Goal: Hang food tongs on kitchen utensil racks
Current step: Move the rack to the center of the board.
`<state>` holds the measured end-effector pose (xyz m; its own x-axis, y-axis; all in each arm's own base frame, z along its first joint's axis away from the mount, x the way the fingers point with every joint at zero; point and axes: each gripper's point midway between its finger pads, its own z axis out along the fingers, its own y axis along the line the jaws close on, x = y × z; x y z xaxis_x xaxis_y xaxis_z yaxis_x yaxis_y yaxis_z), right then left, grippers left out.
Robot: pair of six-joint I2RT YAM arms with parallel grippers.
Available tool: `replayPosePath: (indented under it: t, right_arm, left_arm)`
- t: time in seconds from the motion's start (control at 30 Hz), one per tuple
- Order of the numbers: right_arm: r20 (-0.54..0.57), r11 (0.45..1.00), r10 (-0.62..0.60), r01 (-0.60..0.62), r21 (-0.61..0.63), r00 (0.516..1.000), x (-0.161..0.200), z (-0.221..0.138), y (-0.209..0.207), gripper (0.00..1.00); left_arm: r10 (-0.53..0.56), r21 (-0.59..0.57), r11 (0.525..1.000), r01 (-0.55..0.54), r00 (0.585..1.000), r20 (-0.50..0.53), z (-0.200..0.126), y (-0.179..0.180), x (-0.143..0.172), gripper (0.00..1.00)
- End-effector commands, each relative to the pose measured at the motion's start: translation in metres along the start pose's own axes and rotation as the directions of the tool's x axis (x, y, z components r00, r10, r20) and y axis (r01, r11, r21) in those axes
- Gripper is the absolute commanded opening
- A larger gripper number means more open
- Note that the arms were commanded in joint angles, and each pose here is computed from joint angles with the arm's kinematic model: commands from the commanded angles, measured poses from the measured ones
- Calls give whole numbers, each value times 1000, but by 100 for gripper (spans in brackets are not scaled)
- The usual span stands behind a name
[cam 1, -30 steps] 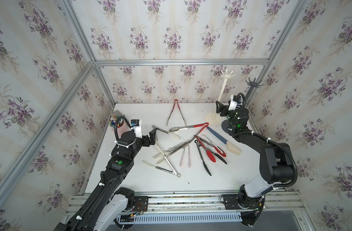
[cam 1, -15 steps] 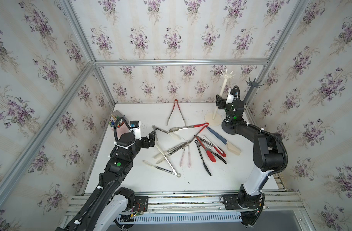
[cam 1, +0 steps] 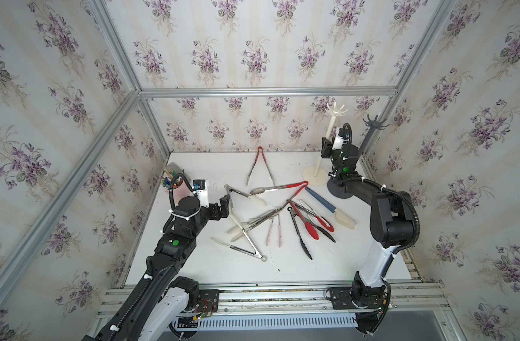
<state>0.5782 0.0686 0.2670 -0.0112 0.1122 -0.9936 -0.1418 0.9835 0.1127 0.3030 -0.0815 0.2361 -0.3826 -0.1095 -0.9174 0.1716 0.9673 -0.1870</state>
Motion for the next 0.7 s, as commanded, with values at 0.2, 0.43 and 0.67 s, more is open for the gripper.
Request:
replayPosePath:
  t: [0.2, 0.43, 0.67]
  right_arm:
    - [9, 999, -11, 12, -46, 1000, -2, 1, 9, 31]
    - [13, 997, -18, 19, -70, 1000, -4, 0, 13, 22]
    - [17, 996, -12, 13, -91, 1000, -6, -2, 17, 15]
  left_arm:
    - [12, -13, 1000, -12, 1000, 13, -2, 3, -2, 99]
    - [14, -15, 1000, -14, 1000, 10, -3, 4, 2, 99]
    - [16, -26, 1000, -15, 1000, 9, -5, 6, 5, 99]
